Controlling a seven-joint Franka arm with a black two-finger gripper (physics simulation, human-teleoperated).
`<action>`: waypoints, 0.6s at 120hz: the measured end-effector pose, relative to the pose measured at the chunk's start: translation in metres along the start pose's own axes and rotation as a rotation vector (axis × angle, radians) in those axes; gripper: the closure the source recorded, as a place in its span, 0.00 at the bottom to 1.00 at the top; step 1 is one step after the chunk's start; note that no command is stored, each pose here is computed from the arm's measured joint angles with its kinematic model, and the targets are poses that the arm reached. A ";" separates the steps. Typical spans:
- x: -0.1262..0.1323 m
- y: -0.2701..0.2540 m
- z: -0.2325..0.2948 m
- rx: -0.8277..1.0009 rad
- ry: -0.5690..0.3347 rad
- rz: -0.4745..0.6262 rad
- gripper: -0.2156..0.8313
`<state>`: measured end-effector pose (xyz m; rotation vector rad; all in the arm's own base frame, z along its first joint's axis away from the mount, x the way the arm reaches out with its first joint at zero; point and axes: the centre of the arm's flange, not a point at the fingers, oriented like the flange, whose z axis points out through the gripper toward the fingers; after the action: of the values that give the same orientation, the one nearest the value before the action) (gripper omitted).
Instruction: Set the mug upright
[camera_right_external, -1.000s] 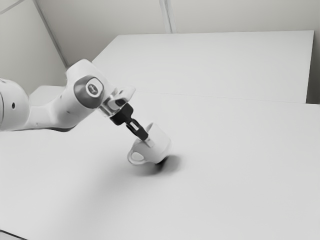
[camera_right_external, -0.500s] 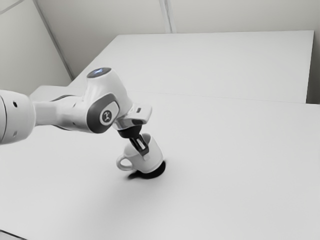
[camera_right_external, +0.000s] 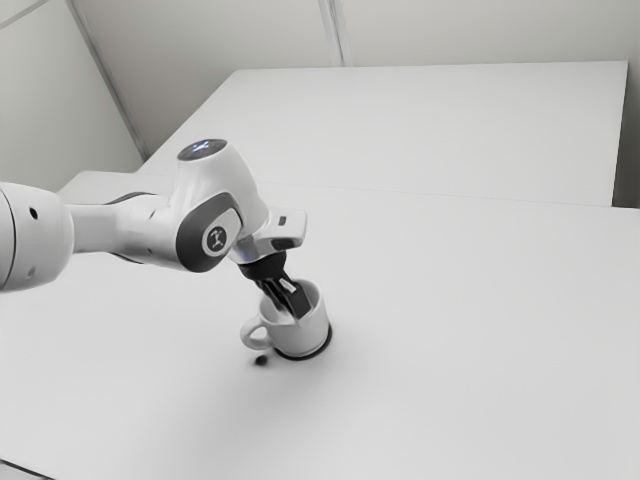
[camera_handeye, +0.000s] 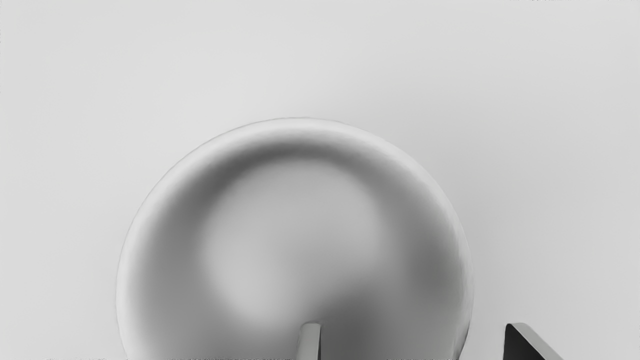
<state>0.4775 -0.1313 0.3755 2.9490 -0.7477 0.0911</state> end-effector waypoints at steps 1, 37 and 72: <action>0.000 0.000 0.000 0.000 0.000 -0.001 0.43; 0.004 -0.015 -0.022 -0.001 -0.001 -0.143 0.26; 0.039 -0.033 -0.119 0.051 0.035 -0.273 0.22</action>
<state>0.5240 -0.1078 0.4946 3.0551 -0.3373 0.1412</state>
